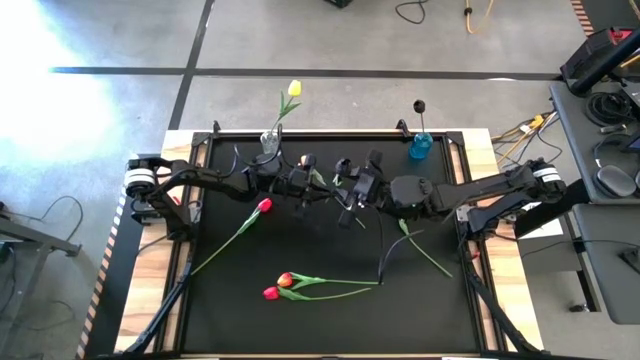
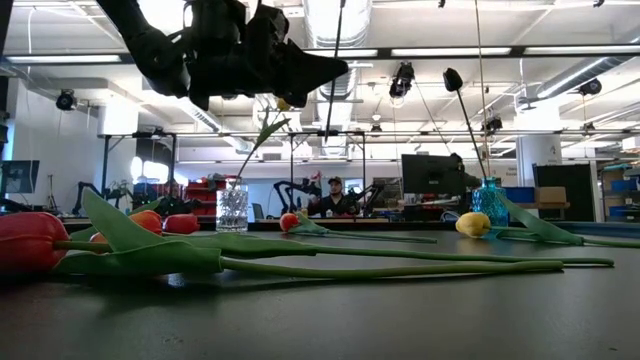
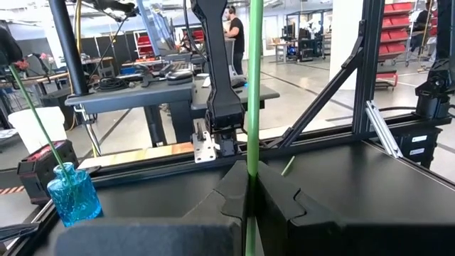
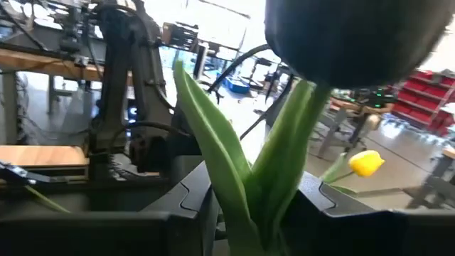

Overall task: Sort flowers into vase by color
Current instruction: Put the black flower into the blue vase

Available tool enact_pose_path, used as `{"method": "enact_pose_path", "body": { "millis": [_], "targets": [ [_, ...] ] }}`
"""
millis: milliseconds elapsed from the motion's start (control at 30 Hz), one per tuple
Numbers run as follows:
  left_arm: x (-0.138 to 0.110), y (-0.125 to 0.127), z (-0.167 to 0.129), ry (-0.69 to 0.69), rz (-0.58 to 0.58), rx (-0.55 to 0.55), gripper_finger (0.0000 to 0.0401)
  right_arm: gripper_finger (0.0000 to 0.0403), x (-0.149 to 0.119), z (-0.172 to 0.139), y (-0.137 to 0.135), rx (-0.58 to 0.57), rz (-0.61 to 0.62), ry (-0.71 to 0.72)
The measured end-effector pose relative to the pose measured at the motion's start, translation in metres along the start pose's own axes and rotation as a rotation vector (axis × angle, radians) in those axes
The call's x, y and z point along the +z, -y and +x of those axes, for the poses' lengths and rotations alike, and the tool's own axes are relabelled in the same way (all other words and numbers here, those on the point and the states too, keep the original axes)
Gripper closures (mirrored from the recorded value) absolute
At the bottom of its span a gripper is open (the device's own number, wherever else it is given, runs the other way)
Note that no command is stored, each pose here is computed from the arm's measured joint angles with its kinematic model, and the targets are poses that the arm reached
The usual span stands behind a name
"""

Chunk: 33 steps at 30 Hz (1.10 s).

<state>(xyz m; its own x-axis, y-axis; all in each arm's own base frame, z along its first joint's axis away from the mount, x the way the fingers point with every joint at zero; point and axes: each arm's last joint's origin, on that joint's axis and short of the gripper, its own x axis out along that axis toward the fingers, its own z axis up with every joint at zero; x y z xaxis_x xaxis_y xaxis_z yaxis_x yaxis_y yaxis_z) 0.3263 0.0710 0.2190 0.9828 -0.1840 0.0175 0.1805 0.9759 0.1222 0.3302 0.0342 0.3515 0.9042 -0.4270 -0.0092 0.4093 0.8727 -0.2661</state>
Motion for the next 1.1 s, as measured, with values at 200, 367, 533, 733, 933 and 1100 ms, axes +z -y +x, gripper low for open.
{"method": "enact_pose_path", "body": {
  "millis": [200,367,533,733,933,1100],
  "targets": [
    [0.000,0.000,0.000,0.002,0.001,0.000,0.0401,0.0259,0.003,-0.006,0.000,-0.037,-0.023,-0.010],
    [0.000,0.000,0.000,0.003,0.002,0.000,0.0401,0.0205,0.008,-0.018,-0.001,-0.026,-0.044,-0.027],
    [0.002,0.000,0.000,0.017,0.008,0.002,0.0401,0.0177,0.012,-0.030,-0.004,0.011,-0.059,-0.019],
    [0.002,0.000,0.000,0.018,0.008,0.002,0.0401,0.0172,-0.005,-0.035,-0.004,-0.004,-0.067,-0.029],
    [0.002,0.000,0.000,0.019,0.006,0.001,0.0401,0.0173,-0.016,-0.039,-0.005,0.012,-0.043,0.040],
    [0.002,0.000,0.000,0.021,0.007,0.002,0.0401,0.0176,-0.019,-0.039,-0.005,0.007,-0.026,0.056]
  ]
}}
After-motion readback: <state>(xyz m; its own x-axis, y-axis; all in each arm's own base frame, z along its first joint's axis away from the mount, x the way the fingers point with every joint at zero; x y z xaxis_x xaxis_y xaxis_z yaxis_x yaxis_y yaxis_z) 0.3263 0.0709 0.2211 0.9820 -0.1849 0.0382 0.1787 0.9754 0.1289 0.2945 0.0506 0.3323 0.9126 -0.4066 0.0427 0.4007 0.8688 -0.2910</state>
